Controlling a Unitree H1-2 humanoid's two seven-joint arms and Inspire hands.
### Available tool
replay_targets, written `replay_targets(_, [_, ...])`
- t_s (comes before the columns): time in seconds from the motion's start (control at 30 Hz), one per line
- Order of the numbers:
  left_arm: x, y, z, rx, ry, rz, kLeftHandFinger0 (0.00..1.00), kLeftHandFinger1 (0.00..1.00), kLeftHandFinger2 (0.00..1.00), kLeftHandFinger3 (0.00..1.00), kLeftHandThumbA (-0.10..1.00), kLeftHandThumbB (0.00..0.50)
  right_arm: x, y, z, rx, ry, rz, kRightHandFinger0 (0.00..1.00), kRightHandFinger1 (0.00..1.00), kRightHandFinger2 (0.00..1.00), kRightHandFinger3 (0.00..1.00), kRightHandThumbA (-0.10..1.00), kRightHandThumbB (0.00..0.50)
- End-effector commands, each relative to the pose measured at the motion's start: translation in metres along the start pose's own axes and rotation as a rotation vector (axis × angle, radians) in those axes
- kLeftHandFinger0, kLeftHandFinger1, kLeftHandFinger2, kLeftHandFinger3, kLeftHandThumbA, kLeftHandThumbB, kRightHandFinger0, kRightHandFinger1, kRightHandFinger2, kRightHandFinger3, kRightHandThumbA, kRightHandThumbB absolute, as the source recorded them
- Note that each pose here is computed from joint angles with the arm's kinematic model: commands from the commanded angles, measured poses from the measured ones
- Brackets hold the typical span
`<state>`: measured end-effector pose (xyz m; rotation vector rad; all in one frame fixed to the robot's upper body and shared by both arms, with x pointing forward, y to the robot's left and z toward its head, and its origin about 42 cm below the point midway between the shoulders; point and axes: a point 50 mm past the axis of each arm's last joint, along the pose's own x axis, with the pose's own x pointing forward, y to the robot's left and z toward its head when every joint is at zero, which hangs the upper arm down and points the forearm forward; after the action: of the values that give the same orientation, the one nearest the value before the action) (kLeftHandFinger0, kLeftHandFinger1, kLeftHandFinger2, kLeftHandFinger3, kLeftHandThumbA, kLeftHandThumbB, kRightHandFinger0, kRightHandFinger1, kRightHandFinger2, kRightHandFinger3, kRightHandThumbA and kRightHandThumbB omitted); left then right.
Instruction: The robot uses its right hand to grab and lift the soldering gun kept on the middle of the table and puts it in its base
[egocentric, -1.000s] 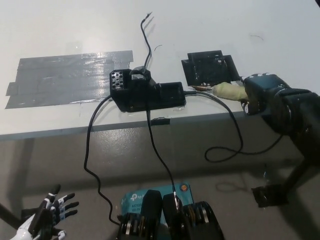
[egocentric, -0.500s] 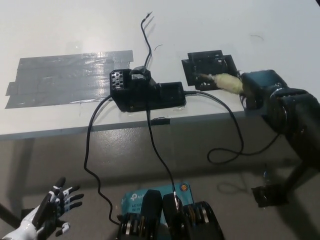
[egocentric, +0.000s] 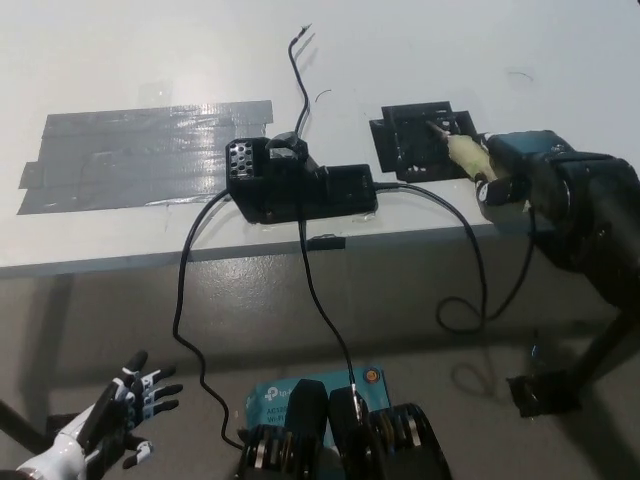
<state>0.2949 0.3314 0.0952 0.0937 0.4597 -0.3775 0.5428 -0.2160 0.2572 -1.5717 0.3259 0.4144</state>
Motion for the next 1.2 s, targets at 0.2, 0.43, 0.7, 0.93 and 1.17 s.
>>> replay_targets(0.2, [-0.001, 0.008, 0.025, 0.074, -0.036, -0.085, 1.00, 1.00, 1.00, 1.00, 1.00, 0.309, 0.001, 0.028, -0.008, -0.024, 0.146, 0.342, 0.49, 0.67, 1.00, 1.00, 0.42, 0.500])
replay_targets(0.43, [0.000, 0.007, 0.028, 0.083, -0.044, -0.106, 1.00, 1.00, 1.00, 1.00, 1.00, 0.355, 0.002, 0.043, 0.005, -0.123, 0.208, 0.376, 0.02, 0.22, 0.72, 1.00, 0.53, 0.500])
replay_targets(0.7, [0.001, 0.007, 0.027, 0.062, -0.045, -0.123, 1.00, 1.00, 1.00, 1.00, 1.00, 0.363, 0.003, 0.068, 0.015, -0.180, 0.185, 0.159, 0.00, 0.00, 0.36, 1.00, 0.47, 0.500])
replay_targets(0.93, [0.001, -0.004, 0.020, 0.036, -0.037, -0.138, 1.00, 1.00, 1.00, 1.00, 1.00, 0.355, 0.001, 0.088, 0.005, -0.113, 0.213, 0.003, 0.10, 0.53, 0.73, 1.00, 0.25, 0.421])
replay_targets(1.17, [0.002, -0.009, 0.012, 0.022, -0.028, -0.168, 1.00, 1.00, 1.00, 1.00, 1.00, 0.369, -0.001, 0.111, -0.003, -0.068, 0.242, 0.022, 0.00, 0.00, 0.24, 1.00, -0.10, 0.186])
